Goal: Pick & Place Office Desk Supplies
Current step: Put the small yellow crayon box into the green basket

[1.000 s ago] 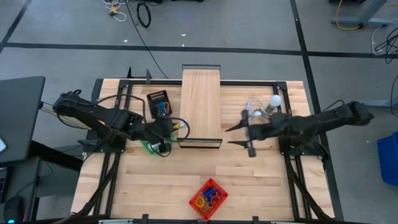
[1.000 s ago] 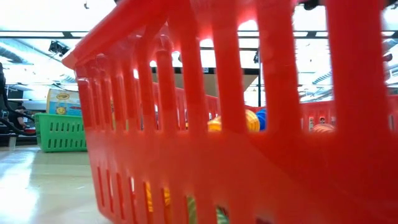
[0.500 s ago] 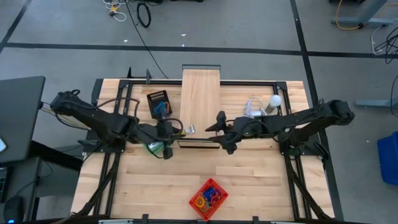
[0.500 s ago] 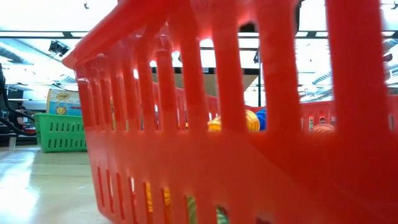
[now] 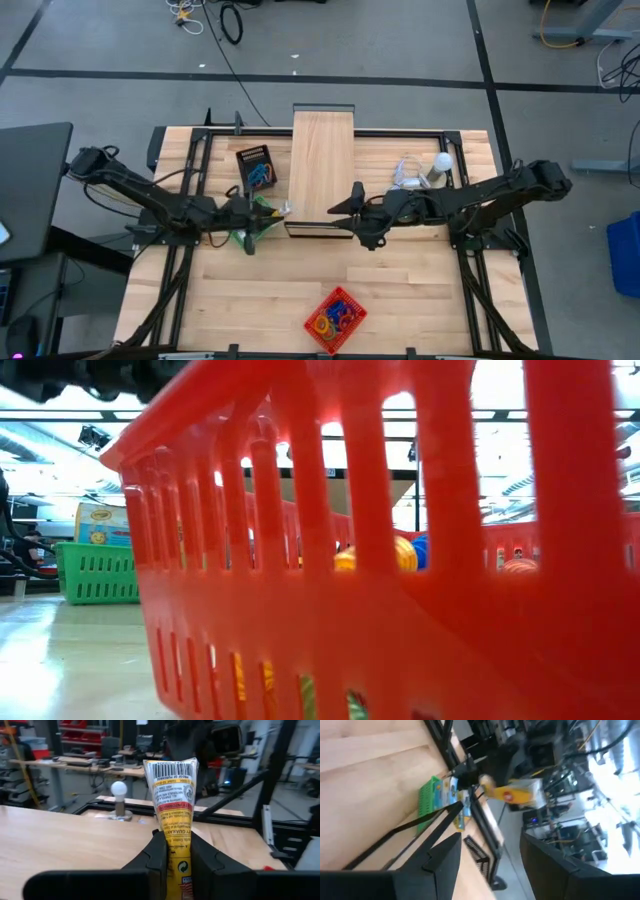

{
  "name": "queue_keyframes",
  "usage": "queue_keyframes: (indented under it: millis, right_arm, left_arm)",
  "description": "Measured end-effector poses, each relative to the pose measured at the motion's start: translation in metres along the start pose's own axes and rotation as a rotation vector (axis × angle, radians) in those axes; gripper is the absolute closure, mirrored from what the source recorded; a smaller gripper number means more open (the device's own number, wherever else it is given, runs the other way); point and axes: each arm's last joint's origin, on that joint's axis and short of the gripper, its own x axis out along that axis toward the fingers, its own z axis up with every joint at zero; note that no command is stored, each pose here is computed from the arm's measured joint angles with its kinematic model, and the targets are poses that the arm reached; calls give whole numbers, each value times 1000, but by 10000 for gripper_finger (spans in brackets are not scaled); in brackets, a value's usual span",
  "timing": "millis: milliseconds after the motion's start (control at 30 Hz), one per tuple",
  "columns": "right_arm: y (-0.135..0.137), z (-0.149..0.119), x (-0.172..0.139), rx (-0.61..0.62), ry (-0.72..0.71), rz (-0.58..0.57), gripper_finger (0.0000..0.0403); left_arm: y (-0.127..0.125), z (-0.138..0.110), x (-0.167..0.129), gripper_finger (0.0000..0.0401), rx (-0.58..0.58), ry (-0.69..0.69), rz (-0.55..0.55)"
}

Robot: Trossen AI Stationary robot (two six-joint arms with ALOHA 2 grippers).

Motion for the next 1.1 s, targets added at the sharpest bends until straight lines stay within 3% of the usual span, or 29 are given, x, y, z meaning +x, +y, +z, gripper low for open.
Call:
queue_keyframes:
  millis: [233,400,733,1100]
  right_arm:
    - [-5,4,26,-125,16,23,192]
    - [-13,14,49,-161,33,118,192]
    - [-40,33,64,-196,30,202,192]
    - [-28,33,85,-269,37,266,197]
  left_arm:
    - [11,-17,-3,349,20,-7,-92]
    - [10,-24,3,349,43,26,-190]
    - [9,-34,9,349,83,72,-215]
    - [8,-34,9,349,84,73,-238]
